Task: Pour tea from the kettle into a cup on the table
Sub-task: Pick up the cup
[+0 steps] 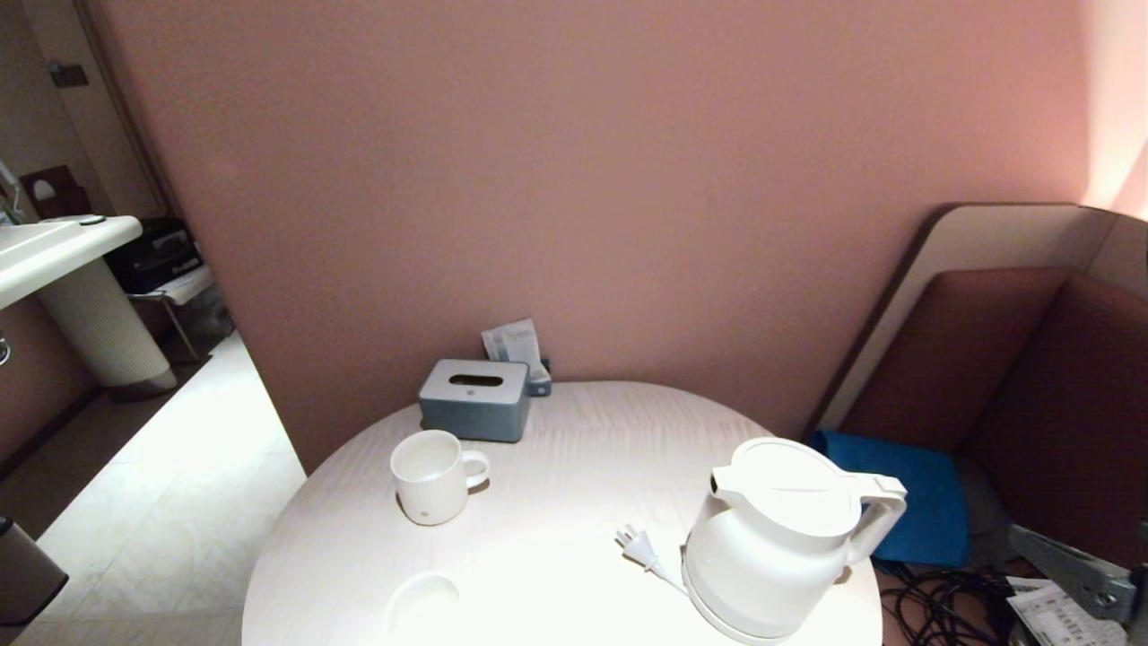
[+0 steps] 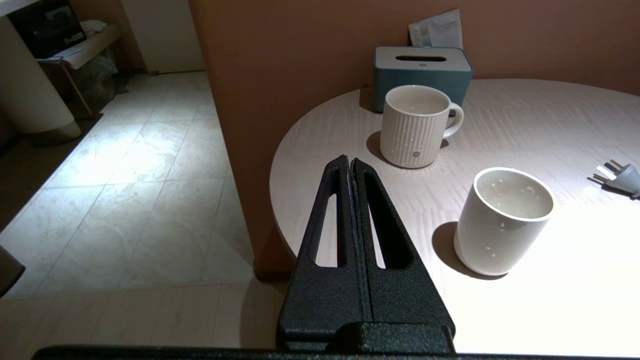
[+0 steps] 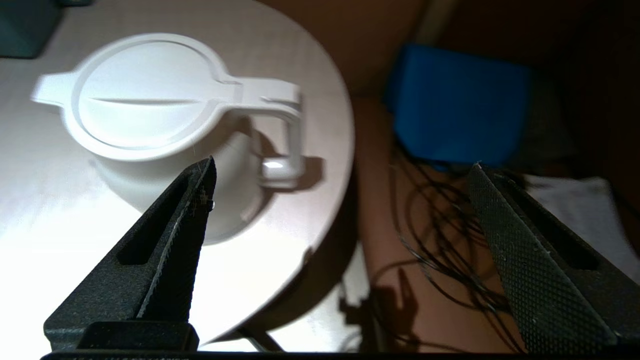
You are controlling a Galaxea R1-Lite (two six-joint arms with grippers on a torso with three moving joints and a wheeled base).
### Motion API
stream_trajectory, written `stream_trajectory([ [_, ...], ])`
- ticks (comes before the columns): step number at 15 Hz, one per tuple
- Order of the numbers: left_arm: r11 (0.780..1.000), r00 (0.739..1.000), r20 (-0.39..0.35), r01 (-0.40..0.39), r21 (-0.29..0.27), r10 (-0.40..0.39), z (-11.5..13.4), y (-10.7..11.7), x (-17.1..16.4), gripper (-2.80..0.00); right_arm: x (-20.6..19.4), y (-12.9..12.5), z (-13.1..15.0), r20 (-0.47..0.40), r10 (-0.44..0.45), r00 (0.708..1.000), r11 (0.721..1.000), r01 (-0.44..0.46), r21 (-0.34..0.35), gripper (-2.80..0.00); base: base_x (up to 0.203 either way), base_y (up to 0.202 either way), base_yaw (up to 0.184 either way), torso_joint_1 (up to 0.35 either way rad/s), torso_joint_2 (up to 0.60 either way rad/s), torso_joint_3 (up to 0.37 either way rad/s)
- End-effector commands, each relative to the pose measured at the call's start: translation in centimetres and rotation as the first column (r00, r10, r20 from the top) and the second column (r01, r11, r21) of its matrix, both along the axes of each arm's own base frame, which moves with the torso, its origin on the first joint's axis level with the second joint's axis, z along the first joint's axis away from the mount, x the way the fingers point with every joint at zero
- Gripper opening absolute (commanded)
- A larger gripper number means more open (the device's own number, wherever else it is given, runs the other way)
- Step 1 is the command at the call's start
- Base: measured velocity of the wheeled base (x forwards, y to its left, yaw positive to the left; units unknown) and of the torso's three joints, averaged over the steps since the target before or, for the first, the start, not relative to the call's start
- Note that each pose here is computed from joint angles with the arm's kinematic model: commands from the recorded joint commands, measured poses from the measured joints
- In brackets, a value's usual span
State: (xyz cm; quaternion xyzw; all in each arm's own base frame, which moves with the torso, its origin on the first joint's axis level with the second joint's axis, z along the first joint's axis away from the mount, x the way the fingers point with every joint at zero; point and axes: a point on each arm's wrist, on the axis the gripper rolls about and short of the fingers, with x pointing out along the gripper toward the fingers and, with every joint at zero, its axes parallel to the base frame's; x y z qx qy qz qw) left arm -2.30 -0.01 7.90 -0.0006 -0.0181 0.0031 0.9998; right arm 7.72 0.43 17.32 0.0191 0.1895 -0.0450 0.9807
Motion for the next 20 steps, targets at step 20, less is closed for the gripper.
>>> stream_trajectory([
  [20, 1.000, 1.000, -0.001, -0.001, 0.000, 0.001, 0.0, 0.0, 0.0, -2.80, -10.1, -0.5, -9.0, 0.396, 0.116, 0.911, 0.982, -0.045, -0.184, 0.00, 0.000, 0.000, 0.000, 0.000, 0.00, 0.000],
])
